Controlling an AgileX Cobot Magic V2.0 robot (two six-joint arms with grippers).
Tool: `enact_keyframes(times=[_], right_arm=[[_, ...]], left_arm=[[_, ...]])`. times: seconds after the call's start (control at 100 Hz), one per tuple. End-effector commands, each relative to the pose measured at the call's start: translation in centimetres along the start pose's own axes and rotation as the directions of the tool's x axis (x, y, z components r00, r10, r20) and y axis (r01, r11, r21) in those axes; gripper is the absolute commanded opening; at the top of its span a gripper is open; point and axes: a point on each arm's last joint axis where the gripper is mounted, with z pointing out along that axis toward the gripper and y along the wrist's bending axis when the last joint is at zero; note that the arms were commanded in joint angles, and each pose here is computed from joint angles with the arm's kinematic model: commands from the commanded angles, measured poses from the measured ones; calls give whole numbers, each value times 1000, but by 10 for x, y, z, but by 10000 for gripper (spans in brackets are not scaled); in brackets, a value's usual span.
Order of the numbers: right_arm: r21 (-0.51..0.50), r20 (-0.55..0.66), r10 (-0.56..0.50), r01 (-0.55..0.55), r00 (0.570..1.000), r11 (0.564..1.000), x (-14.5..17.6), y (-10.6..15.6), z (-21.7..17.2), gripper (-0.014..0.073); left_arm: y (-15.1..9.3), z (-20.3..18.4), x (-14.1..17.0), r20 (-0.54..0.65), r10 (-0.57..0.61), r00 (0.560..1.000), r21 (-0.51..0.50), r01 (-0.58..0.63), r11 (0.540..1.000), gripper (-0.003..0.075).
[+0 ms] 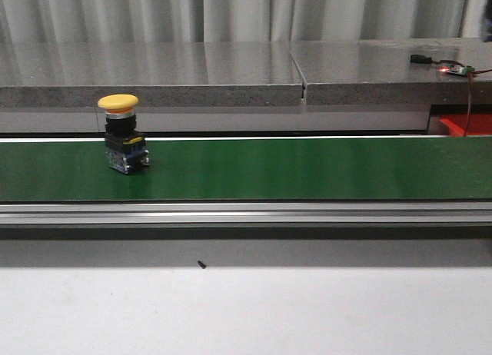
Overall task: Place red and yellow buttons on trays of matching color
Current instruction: 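Carry the red button into the red tray and open the right gripper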
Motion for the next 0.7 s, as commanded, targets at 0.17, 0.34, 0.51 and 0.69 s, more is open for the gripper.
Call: enact_keyframes(times=[0.17, 0.34, 0.51, 0.69], right_arm=[[114, 93, 129, -140, 987, 984, -12, -78, -13, 163], [173, 116, 188, -206, 975, 963, -9, -118, 13, 163], [171, 129, 233, -253, 964, 952, -5, -134, 44, 163], [164, 173, 257, -284, 951, 945, -4, -143, 71, 163]], left_arm=[[-1, -4, -13, 88, -11, 996, 2, 11, 1000, -19], [-1, -4, -13, 88, -11, 996, 2, 11, 1000, -19], [-1, -4, -13, 88, -11, 996, 2, 11, 1000, -19], [-1, -4, -13, 88, -11, 996, 2, 11, 1000, -19]])
